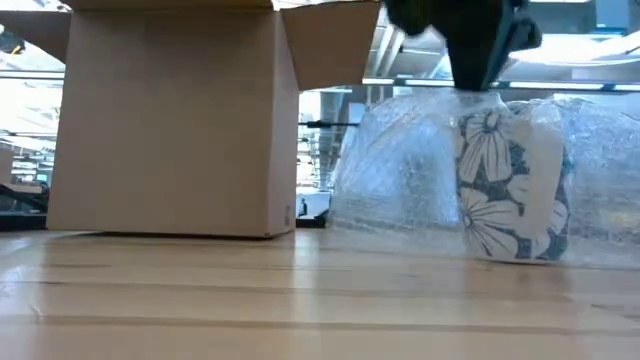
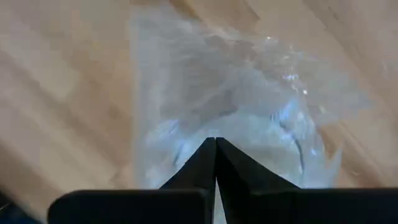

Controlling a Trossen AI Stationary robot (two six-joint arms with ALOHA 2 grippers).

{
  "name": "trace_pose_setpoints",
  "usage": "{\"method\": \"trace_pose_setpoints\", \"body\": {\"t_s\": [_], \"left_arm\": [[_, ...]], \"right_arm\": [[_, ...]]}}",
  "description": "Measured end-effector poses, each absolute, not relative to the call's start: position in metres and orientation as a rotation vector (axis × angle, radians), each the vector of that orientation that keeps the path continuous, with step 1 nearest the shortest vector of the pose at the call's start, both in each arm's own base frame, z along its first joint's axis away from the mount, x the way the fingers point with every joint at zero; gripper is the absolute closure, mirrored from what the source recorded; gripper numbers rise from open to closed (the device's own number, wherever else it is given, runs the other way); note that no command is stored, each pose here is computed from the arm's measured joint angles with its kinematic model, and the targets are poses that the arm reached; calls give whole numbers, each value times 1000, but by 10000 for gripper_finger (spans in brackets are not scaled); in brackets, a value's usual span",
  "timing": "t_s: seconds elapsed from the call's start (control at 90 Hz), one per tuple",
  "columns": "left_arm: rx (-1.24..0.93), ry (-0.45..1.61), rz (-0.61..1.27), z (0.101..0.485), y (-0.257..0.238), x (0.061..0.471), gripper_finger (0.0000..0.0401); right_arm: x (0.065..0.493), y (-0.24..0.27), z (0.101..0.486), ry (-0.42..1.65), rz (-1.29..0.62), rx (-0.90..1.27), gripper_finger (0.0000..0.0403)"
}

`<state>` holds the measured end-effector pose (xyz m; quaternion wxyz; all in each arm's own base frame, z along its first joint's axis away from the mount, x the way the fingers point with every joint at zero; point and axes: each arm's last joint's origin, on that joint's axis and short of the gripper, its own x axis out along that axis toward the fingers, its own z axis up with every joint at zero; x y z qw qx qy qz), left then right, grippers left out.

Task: Wrap mug
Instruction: Wrap the blue patterned mug with the bubble wrap

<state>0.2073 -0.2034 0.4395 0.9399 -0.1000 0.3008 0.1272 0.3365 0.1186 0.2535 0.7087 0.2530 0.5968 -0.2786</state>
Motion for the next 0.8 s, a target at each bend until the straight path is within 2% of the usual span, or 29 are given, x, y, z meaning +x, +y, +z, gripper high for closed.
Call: {"method": "trace_pose_setpoints", "body": {"t_s": [0.222, 0.367, 0.5, 0.8], "left_arm": [[-234, 608, 266, 440, -204, 207, 277], [-246, 590, 247, 442, -206, 209, 277], [-247, 581, 234, 443, -207, 210, 277], [-241, 571, 228, 444, -206, 213, 277]], "right_arm": [[322, 116, 203, 1425, -687, 562, 403], [317, 118, 195, 1490, -646, 570, 403], [316, 123, 215, 1483, -626, 564, 403], [299, 120, 285, 1322, -533, 625, 403]]}}
